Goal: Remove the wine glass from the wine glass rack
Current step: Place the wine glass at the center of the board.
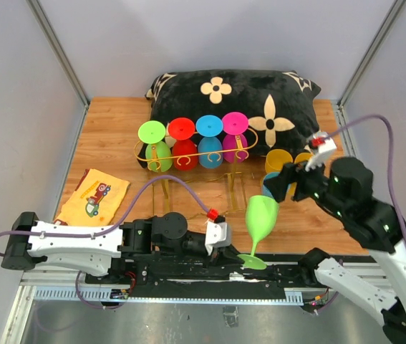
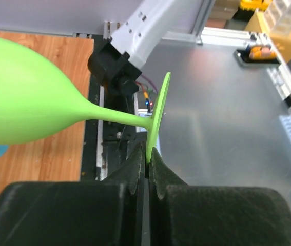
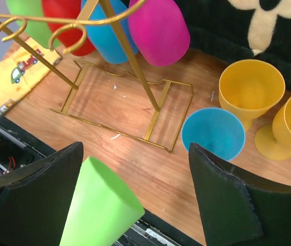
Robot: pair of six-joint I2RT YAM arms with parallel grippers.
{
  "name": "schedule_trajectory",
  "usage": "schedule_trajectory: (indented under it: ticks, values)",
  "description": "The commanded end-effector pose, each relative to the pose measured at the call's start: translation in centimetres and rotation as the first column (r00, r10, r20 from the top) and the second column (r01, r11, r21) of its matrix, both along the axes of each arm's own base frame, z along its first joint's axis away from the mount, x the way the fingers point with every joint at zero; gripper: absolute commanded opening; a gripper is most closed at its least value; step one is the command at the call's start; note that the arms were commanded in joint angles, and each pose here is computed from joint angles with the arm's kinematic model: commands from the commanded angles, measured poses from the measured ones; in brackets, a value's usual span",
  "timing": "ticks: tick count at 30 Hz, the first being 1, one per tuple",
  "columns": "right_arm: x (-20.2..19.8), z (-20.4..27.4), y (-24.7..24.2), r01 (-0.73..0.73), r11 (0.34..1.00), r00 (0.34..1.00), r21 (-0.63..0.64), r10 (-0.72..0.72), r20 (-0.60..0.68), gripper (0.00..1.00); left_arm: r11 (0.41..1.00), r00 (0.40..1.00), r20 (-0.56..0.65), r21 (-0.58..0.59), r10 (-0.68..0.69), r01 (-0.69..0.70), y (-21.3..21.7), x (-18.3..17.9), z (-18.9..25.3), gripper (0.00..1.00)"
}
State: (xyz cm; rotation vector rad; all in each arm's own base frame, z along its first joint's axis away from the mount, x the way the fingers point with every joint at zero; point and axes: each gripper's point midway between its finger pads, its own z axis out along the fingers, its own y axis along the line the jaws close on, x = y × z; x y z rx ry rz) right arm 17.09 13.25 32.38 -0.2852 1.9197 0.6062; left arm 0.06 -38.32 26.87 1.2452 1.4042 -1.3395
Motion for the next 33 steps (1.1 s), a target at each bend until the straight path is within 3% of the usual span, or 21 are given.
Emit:
schedule_trajectory:
  ticks: [1,5,10,15,21,26,30,33]
  values:
    - [0.1,0.9,1.5,-0.092,0.993,0.994,-0.067,0.088,-0.062,0.85,0.999,0.974,0.224,-0.046,-0.016,0.027,1.5,0.4,-0.1,0.01]
    - [-0.2,0.8,2.8,-0.148,0.989,0.984,-0.006,0.147,-0.105,0.86,0.997,0.958,0.285,-0.050,-0.034,0.050,2.1,0.3,-0.3,0.00]
    - [-1.8,1.8,4.8,-0.318,0.934,0.926,0.165,0.343,-0.155,0.86,0.996,0.928,0.366,0.069,-0.077,0.056,2.8,0.8,-2.5,0.01]
    - [-1.7,2.1,4.6,-0.341,0.896,0.901,0.283,0.398,-0.175,0.85,0.989,0.904,0.417,0.144,-0.096,0.039,3.1,1.5,-3.3,0.00]
    - [-2.0,0.1,4.9,-0.344,0.882,0.872,0.322,0.427,-0.238,0.81,0.991,0.881,0.466,0.134,-0.080,0.019,3.6,2.1,-2.9,0.00]
    - [-3.9,0.1,6.5,-0.453,0.784,0.772,0.425,0.583,-0.253,0.74,0.988,0.853,0.508,0.145,-0.120,0.053,4.2,1.9,-3.2,0.00]
    - [-4.1,-1.3,6.5,-0.455,0.809,0.775,0.373,0.566,-0.281,0.69,0.990,0.847,0.521,0.135,-0.106,0.041,4.2,2.1,-2.7,0.01]
    - [-4.9,-1.3,6.7,-0.489,0.783,0.745,0.386,0.604,-0.282,0.67,0.990,0.841,0.532,0.134,-0.101,0.034,4.1,2.3,-2.5,0.00]
